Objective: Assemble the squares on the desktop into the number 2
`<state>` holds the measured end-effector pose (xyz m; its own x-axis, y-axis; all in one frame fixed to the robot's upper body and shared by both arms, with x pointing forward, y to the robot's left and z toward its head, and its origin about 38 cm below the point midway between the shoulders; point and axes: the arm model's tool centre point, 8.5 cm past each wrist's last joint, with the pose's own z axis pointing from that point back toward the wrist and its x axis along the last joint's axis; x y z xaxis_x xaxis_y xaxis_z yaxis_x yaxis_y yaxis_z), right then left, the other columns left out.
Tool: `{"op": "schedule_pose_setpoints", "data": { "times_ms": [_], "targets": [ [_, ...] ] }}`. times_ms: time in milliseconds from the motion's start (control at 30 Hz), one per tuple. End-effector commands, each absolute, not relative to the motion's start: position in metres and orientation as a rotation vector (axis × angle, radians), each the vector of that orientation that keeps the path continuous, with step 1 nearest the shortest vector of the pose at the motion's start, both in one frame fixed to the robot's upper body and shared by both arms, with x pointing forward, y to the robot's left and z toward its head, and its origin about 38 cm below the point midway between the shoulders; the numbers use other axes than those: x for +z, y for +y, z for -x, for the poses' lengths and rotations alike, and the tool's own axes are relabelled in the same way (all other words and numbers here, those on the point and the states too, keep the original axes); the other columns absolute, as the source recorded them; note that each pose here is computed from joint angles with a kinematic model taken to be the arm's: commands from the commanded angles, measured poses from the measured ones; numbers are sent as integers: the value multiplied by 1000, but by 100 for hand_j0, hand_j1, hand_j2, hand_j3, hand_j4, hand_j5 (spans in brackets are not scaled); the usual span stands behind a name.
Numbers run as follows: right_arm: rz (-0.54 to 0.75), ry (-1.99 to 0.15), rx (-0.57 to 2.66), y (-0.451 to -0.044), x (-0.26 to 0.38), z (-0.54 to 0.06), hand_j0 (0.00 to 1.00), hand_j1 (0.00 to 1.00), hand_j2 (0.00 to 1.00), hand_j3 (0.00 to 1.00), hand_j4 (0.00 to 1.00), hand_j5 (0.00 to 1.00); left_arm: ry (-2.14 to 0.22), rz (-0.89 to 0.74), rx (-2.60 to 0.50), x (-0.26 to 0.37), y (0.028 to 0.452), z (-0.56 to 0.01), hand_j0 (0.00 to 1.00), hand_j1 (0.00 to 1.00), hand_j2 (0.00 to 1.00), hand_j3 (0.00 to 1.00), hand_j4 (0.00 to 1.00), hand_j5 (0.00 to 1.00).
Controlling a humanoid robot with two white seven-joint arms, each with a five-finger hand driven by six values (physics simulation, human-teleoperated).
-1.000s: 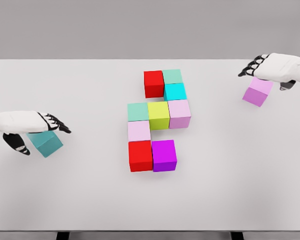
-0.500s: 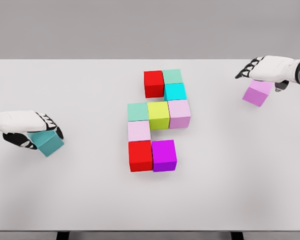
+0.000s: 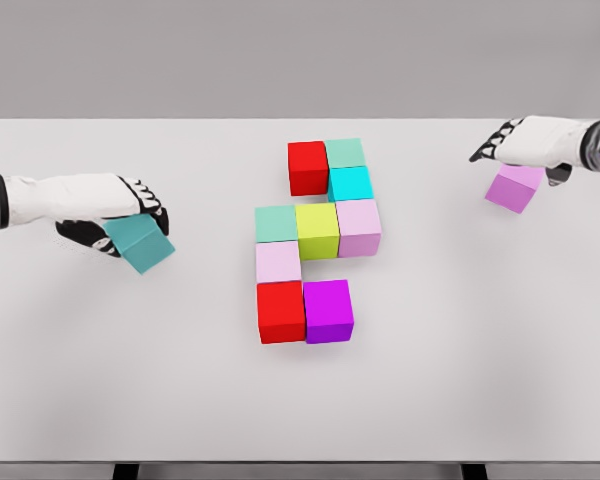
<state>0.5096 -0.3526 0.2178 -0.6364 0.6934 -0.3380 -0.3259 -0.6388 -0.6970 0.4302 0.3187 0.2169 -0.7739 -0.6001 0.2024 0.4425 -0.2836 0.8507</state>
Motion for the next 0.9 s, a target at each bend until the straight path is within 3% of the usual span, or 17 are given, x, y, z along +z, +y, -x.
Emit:
{"op": "schedule_pose_setpoints", "data": {
  "times_ms": [0,333,633,667,700,733,767,867],
  "targets": [
    [797,-773,2281,-351,210,-510,100,100,100,100,100,100,-1366,-161,-2050,211,288,-438,36,36,36,36,36,36],
    [806,-775,2279,-349,214,-514,100,100,100,100,100,100,-1094,-284,-1406,213,220,-524,36,36,36,36,36,36],
    [810,-713,2313,-348,204,-514,100,100,100,100,100,100,-1063,-259,-1274,225,185,-555,39,39,39,39,39,39],
    [811,-714,2311,-348,205,-515,100,100,100,100,100,100,-1074,-256,-1262,228,186,-556,44,44,44,44,44,44],
    [808,-712,2313,-348,203,-514,100,100,100,100,100,100,-1086,-256,-1256,233,187,-557,55,55,55,55,55,55],
    [803,-707,2317,-348,202,-514,100,100,100,100,100,100,-1092,-261,-1258,235,191,-557,86,86,86,86,86,86],
    [799,-701,2315,-349,200,-514,100,100,100,100,100,100,-1082,-279,-1250,235,201,-558,98,98,98,98,98,98],
    [797,-698,2317,-349,199,-514,100,100,100,100,100,100,-1018,-357,-1161,220,242,-568,100,100,100,100,100,100]
  ]
}}
